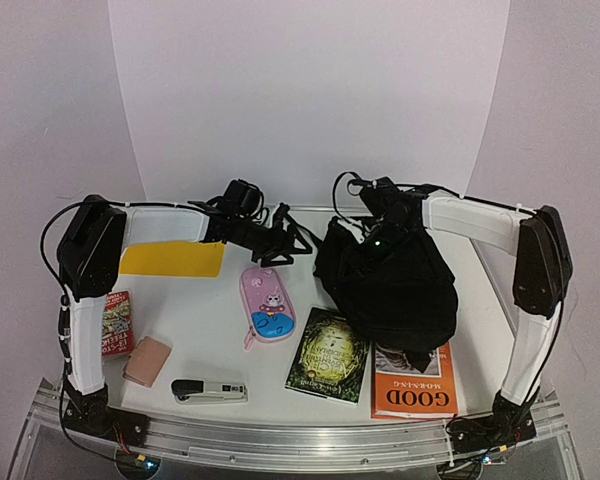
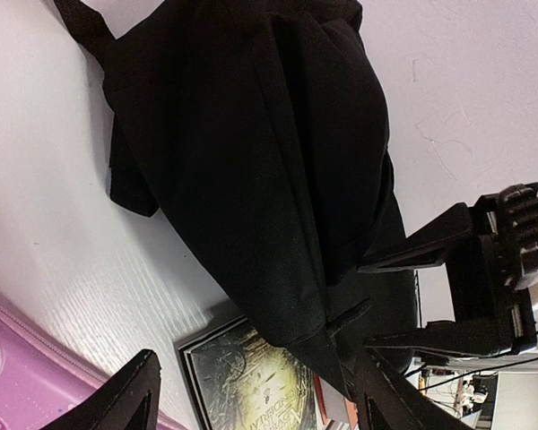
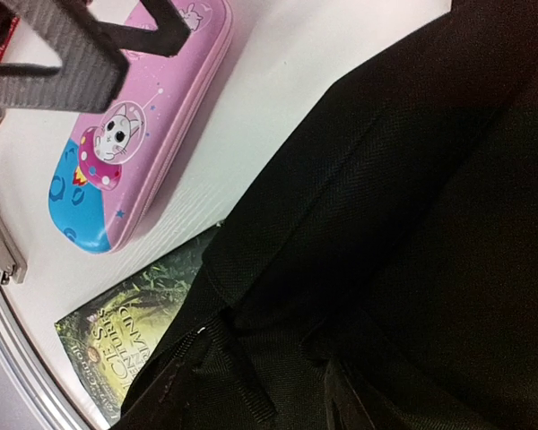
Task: Pack the student bag
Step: Unzip the student bag at the center of the board.
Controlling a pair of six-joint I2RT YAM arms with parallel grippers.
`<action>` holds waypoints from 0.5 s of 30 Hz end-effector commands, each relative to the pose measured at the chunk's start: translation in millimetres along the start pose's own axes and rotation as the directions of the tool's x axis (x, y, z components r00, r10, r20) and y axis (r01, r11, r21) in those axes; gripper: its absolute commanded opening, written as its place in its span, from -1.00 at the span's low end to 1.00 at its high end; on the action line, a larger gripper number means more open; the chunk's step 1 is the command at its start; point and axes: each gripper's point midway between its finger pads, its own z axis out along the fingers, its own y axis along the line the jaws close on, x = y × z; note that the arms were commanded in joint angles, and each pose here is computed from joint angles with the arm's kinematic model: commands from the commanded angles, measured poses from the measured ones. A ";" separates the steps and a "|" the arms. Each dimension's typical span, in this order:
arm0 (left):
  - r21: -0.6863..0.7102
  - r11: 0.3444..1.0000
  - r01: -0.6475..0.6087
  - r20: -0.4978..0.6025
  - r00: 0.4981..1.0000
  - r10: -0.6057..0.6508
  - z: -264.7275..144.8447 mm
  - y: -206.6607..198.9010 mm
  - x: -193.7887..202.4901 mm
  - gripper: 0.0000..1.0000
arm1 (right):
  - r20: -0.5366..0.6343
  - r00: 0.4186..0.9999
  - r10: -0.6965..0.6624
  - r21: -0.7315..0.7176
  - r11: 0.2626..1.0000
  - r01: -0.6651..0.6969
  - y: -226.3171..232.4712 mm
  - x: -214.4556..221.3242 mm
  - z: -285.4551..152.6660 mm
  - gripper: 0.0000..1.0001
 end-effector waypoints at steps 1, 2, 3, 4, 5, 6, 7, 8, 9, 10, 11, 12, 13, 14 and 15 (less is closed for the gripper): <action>0.022 0.999 -0.036 0.039 0.999 0.035 0.9 -9.5 -13.4 0.49 | 0.010 0.998 0.066 -0.040 0.997 -0.066 -3.5 -5.8 3.2 -0.06; 0.020 0.999 -0.036 0.041 0.999 0.035 1.0 -9.2 -13.7 0.49 | 0.008 0.997 0.074 -0.051 0.996 -0.073 -3.0 -5.6 4.2 -0.08; 0.018 0.999 -0.036 0.042 0.999 0.035 1.0 -8.6 -14.0 0.49 | 0.006 0.997 0.080 -0.064 0.995 -0.080 -2.0 -5.3 5.2 -0.09; 0.013 0.999 -0.036 0.043 0.998 0.035 0.9 -8.1 -14.3 0.49 | 0.002 0.996 0.087 -0.076 0.993 -0.087 -1.1 -4.7 6.5 -0.10; 0.010 0.999 -0.036 0.045 0.998 0.036 0.6 -7.8 -14.5 0.49 | -0.004 0.995 0.095 -0.087 0.992 -0.095 -0.1 -3.7 8.8 -0.10; 0.007 0.999 -0.036 0.046 0.998 0.035 0.6 -7.2 -14.6 0.49 | -0.009 0.995 0.102 -0.098 0.990 -0.103 1.0 -3.0 10.9 -0.11; 0.005 0.999 -0.035 0.046 0.998 0.035 0.7 -6.5 -14.5 0.49 | -0.014 0.994 0.108 -0.109 0.988 -0.109 2.3 -2.5 12.7 -0.12; 0.004 0.999 -0.034 0.046 0.998 0.034 0.7 -6.2 -14.3 0.49 | -0.019 0.993 0.113 -0.118 0.986 -0.114 3.6 -1.7 14.6 -0.13; 0.003 0.999 -0.033 0.046 0.998 0.033 0.5 -6.2 -14.1 0.49 | -0.021 0.993 0.118 -0.121 0.985 -0.120 3.4 -1.7 14.9 -0.14; 0.003 0.999 -0.032 0.046 0.998 0.032 0.2 -6.2 -13.8 0.49 | -0.021 0.992 0.122 -0.123 0.985 -0.124 3.3 -1.6 14.6 -0.15; 0.002 1.000 -0.031 0.046 0.998 0.031 -0.2 -6.1 -13.5 0.49 | -0.020 0.992 0.123 -0.123 0.985 -0.125 3.3 -1.6 13.5 -0.15; 0.002 1.000 -0.031 0.047 0.998 0.031 -0.9 -6.3 -13.2 0.49 | -0.015 0.992 0.121 -0.124 0.985 -0.122 4.0 -1.7 11.1 -0.15; 0.002 0.999 -0.032 0.048 0.998 0.032 -1.8 -6.9 -12.9 0.49 | -0.012 0.993 0.119 -0.123 0.985 -0.120 4.7 -1.6 8.8 -0.15; 0.001 0.999 -0.032 0.049 0.998 0.032 -2.4 -7.0 -12.7 0.49 | -0.008 0.993 0.118 -0.122 0.986 -0.118 5.3 -1.5 6.2 -0.15; 0.000 0.999 -0.032 0.050 0.998 0.032 -2.9 -7.0 -12.5 0.49 | -0.002 0.993 0.118 -0.117 0.986 -0.118 6.0 -1.9 2.4 -0.14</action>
